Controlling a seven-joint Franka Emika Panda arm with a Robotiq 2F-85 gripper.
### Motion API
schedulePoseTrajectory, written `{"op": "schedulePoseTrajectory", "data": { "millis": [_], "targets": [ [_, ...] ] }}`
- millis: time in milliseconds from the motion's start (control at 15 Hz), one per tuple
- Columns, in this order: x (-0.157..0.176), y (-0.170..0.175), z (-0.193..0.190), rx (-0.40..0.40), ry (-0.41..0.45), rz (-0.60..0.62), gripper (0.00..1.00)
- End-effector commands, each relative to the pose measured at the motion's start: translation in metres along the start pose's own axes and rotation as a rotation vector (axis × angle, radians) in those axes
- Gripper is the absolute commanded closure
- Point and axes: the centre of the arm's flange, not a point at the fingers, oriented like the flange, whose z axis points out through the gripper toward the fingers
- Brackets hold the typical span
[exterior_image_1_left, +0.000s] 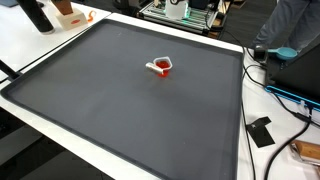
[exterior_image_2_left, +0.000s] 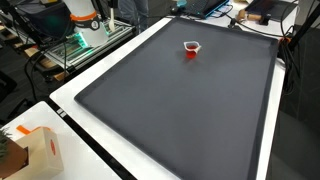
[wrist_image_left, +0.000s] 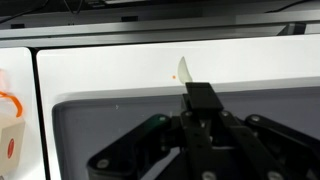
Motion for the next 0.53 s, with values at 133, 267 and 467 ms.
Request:
{"op": "schedulePoseTrajectory", "data": {
  "millis": [133,267,467],
  "targets": [
    [0.0,0.0,0.0,0.0,0.0,0.0,0.87],
    [0.0,0.0,0.0,0.0,0.0,0.0,0.87],
    [0.0045,-0.0021,-0.0034,0.019,0.025,-0.03,0.97]
  ]
}}
